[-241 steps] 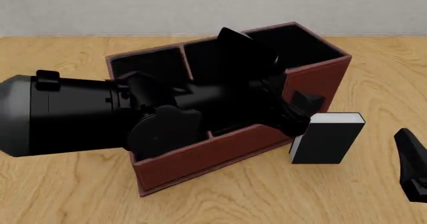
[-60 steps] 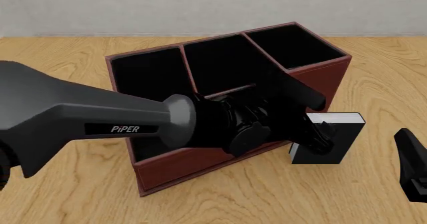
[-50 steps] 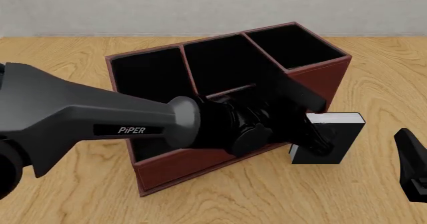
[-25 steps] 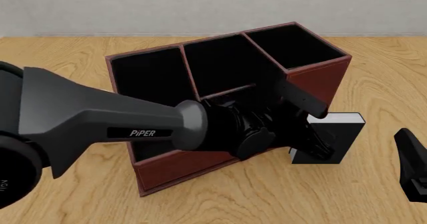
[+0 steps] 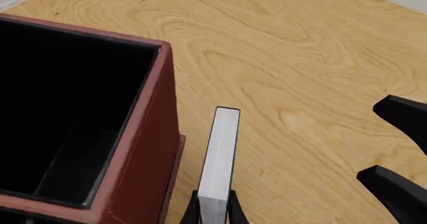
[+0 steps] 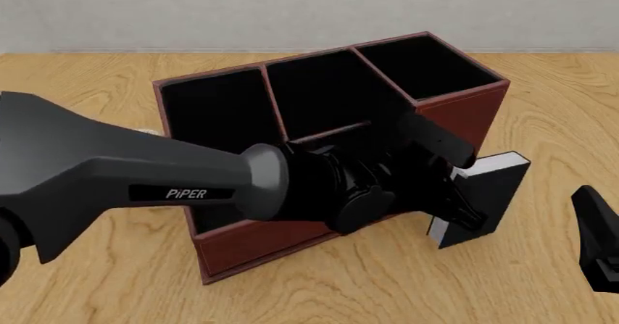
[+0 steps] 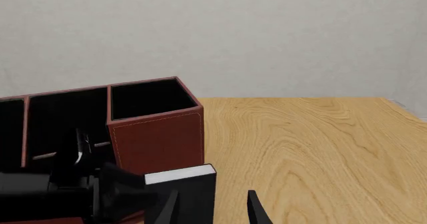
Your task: Pick up the book and place it in the back compartment of the caddy.
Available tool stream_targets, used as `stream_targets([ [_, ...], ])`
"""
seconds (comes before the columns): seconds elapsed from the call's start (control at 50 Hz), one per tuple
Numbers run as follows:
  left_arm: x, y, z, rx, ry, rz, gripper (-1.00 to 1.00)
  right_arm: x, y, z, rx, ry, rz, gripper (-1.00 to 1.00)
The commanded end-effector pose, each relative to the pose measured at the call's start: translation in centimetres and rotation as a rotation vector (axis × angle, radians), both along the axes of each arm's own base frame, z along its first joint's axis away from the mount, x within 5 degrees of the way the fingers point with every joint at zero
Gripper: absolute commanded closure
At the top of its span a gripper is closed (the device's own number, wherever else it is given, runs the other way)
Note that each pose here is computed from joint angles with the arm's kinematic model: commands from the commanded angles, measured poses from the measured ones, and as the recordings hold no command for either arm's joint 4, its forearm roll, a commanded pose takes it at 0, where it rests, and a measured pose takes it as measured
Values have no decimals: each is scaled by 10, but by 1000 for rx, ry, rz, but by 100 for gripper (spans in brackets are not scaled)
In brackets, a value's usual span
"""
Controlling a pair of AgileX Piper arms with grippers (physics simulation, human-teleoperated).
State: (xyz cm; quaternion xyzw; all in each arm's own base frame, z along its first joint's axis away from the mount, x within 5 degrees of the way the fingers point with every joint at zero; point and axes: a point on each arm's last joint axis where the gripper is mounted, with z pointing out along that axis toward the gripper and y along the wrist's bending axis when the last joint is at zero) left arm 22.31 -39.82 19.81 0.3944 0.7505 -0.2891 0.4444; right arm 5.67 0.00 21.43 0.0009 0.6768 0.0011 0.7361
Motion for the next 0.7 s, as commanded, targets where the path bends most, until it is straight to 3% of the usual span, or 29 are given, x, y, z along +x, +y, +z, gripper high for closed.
stream_targets([
  [0.02, -8, 2, 14, -37, -32, -17, 100, 0, 0, 0, 0, 0, 0, -100],
  [0.7, -28, 11, 33, -96, -43, -41, 100, 0, 0, 0, 0, 0, 0, -100],
])
